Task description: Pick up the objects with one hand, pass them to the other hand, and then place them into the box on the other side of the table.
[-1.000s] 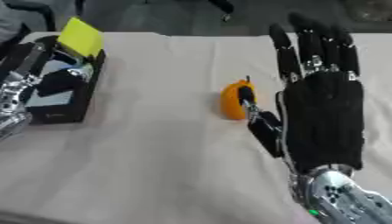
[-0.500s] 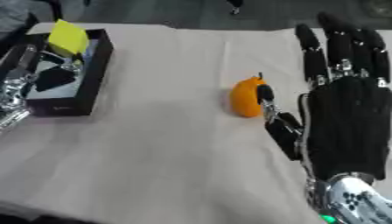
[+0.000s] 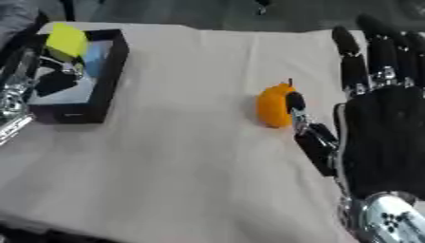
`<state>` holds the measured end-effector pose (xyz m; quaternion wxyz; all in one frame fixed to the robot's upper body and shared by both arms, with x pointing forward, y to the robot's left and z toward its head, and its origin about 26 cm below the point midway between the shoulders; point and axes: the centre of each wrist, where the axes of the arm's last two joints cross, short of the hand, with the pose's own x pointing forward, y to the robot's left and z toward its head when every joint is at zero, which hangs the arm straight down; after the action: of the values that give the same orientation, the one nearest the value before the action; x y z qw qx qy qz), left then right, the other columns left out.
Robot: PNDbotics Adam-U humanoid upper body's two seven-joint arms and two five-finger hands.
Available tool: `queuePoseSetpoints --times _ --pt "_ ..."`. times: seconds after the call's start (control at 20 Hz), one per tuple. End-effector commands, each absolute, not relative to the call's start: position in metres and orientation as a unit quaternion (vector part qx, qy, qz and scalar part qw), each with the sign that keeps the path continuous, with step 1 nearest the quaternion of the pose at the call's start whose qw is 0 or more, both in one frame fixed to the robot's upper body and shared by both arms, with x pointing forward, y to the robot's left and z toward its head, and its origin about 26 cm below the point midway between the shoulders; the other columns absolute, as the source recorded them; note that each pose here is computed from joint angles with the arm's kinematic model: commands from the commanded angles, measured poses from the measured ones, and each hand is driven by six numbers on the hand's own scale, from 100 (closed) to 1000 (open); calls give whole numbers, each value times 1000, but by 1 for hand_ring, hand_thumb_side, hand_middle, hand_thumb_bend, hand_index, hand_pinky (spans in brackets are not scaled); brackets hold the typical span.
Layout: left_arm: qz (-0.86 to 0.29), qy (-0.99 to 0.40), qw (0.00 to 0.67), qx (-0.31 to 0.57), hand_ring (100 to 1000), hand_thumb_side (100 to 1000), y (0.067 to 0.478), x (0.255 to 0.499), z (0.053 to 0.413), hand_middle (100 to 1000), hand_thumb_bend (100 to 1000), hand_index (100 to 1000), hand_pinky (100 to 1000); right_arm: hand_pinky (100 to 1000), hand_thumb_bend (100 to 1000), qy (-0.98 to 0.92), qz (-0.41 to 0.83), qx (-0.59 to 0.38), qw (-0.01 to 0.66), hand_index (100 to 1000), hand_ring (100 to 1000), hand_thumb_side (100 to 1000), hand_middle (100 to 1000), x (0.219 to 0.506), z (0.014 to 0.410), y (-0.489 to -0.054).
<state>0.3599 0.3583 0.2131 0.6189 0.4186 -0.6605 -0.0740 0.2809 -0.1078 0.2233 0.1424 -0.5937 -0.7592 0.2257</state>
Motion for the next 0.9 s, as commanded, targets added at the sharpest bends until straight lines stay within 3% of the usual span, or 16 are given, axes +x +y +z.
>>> queuePoseSetpoints --times 0.05,0.2,0.25,0.4,0.45,0.55,0.7,0.9 --pt "-15 -592 591 547 810 245 369 358 228 799 100 665 1000 890 540 -762 213 -597 133 845 841 272 844 279 231 -111" --pt "-32 -581 590 560 905 244 370 358 225 916 100 861 1000 890 537 -763 211 -597 133 844 840 273 843 279 231 -111" --pt "-39 -573 593 564 914 228 371 359 222 924 100 884 1000 889 535 -763 210 -596 133 844 839 272 843 279 231 -111" --pt "-61 -548 605 574 953 558 371 360 214 937 127 936 1000 887 527 -766 208 -594 131 840 836 272 840 278 231 -110" --pt "-68 -540 609 577 968 666 371 360 212 945 216 952 1000 887 528 -767 208 -593 131 840 836 272 840 278 231 -110" --pt "-79 -529 612 582 985 760 370 360 211 956 251 964 1000 887 527 -768 207 -592 130 840 836 273 839 278 231 -110" --pt "-83 -518 618 586 996 744 372 362 215 968 193 971 1000 886 527 -769 205 -592 129 838 834 270 837 278 230 -111" --pt "-90 -511 626 581 1000 635 376 363 219 976 142 976 1000 886 527 -770 203 -592 128 837 832 271 834 278 229 -111"
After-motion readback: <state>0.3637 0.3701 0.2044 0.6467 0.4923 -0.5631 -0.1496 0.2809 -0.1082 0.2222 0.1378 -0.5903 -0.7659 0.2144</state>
